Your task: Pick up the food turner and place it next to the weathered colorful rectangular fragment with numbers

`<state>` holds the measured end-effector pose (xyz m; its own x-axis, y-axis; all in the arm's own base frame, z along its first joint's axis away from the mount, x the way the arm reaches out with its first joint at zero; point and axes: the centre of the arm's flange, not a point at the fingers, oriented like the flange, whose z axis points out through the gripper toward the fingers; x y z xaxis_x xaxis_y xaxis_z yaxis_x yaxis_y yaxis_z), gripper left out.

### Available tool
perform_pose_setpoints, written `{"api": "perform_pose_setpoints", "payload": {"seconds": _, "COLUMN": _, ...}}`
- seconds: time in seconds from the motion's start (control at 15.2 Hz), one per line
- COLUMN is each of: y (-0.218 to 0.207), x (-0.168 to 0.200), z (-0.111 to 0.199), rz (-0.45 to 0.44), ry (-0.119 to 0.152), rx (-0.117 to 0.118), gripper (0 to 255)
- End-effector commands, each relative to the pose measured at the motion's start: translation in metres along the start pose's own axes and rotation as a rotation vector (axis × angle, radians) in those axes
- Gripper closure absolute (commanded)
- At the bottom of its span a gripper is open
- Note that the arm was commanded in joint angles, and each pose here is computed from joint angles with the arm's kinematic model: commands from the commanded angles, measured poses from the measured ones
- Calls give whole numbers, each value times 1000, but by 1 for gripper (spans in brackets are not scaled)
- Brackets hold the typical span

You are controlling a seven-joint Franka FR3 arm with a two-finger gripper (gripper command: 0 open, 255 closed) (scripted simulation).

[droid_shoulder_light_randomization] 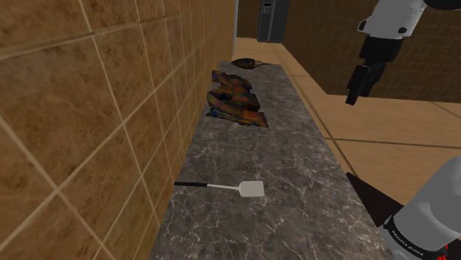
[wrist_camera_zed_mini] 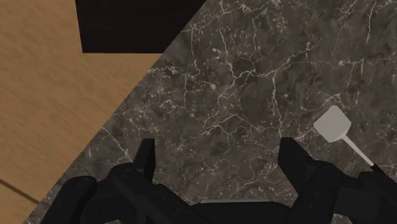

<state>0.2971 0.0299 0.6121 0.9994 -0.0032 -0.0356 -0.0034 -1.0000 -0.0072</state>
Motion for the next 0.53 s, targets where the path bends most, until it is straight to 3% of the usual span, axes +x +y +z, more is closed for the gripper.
{"api": "perform_pose_setpoints", "payload": {"seconds": 0.0, "y": 0, "x": 0, "z": 0, "rz": 0, "ry": 0, "rx": 0, "gripper": 0}}
{"api": "perform_pose_setpoints", "payload": {"seconds": 0.46, "y": -57, "x": 52, "z": 47, "rz": -164, "ry": 18, "rx": 1, "gripper": 0}}
